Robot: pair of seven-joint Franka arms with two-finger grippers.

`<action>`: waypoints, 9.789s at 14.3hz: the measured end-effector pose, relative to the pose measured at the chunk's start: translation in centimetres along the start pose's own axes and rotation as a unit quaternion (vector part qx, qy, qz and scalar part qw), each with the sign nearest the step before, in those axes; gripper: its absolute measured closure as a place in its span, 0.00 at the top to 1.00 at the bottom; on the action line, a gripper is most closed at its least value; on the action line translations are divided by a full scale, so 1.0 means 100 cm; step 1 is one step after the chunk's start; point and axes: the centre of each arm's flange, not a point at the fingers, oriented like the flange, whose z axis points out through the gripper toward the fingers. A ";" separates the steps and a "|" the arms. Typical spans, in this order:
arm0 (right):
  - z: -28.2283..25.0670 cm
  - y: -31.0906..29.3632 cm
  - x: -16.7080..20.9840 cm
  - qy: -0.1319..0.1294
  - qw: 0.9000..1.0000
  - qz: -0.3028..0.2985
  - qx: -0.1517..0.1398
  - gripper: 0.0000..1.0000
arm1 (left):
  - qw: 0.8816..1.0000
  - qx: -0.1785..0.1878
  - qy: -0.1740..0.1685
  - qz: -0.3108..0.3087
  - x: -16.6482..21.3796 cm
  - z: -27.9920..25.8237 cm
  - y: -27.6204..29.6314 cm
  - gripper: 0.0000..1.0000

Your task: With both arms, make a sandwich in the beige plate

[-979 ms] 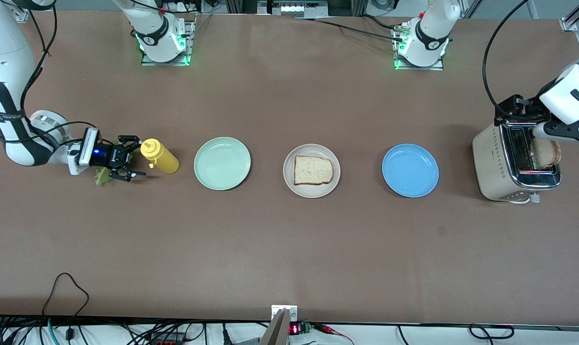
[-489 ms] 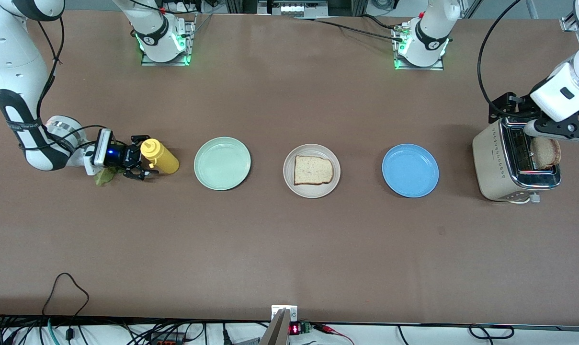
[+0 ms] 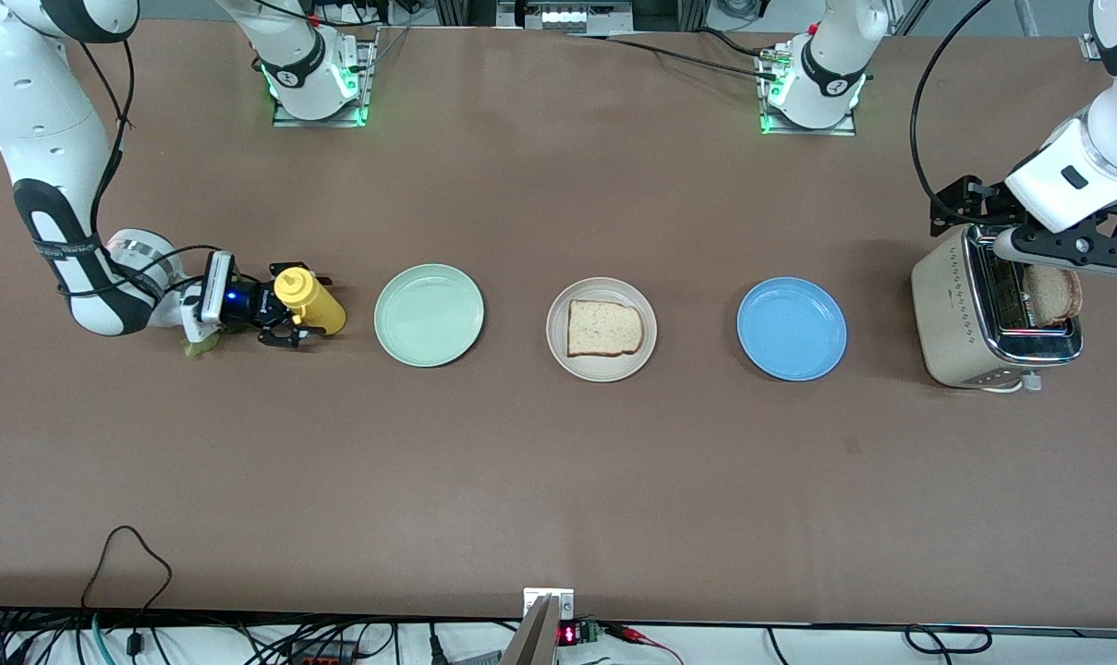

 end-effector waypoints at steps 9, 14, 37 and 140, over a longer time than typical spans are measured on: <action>0.014 0.022 0.015 -0.034 0.999 -0.007 0.006 0.57 | 1.000 0.000 0.000 0.000 0.000 0.000 0.000 1.00; 0.039 0.072 0.091 -0.107 0.994 0.023 -0.002 0.57 | 1.000 0.000 0.000 0.000 0.000 0.000 0.000 1.00; 0.358 0.111 0.290 -0.566 0.819 0.041 -0.090 0.39 | 1.000 0.000 -0.001 -0.001 0.000 0.000 0.000 1.00; -0.026 0.018 0.000 0.032 0.999 0.004 -0.004 1.00 | 1.000 -0.002 -0.018 -0.005 -0.004 0.001 0.002 1.00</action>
